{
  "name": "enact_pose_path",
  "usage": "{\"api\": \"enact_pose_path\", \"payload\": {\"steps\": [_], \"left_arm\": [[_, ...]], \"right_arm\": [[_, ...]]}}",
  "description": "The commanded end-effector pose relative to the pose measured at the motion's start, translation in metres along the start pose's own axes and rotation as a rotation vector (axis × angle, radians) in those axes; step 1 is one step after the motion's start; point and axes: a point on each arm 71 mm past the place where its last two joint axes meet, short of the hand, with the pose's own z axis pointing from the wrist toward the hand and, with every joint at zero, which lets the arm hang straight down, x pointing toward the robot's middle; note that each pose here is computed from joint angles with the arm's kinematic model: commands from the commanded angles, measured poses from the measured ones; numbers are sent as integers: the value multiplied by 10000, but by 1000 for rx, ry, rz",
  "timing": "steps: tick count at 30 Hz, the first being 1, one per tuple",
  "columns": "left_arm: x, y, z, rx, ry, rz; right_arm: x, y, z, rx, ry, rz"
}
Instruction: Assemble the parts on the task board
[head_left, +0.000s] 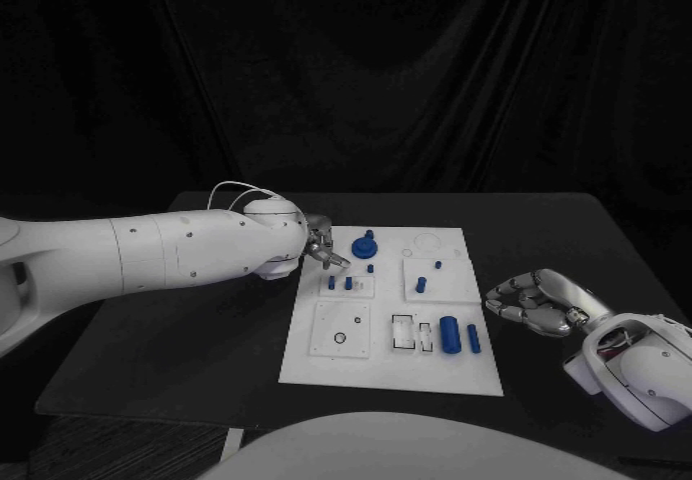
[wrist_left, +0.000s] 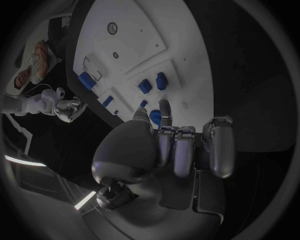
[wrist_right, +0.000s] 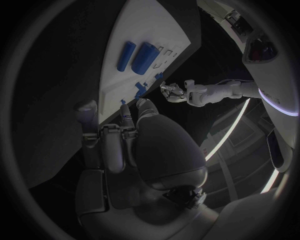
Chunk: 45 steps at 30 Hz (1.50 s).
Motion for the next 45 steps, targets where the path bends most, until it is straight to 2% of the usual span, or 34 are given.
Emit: {"api": "enact_pose_path", "payload": {"steps": [1,7,20,45], "left_arm": [[72,39,35,-78,115,58],[82,30,89,-102,150,84],[82,9,169,-100,188,110],[103,-44,200,-57,221,59]], "right_arm": [[4,1,-4,-1,-5,-3],[8,5,0,-2,-4,-3],[13,11,4,-3,-3,-2],[18,7,7,3,2,-3]]}}
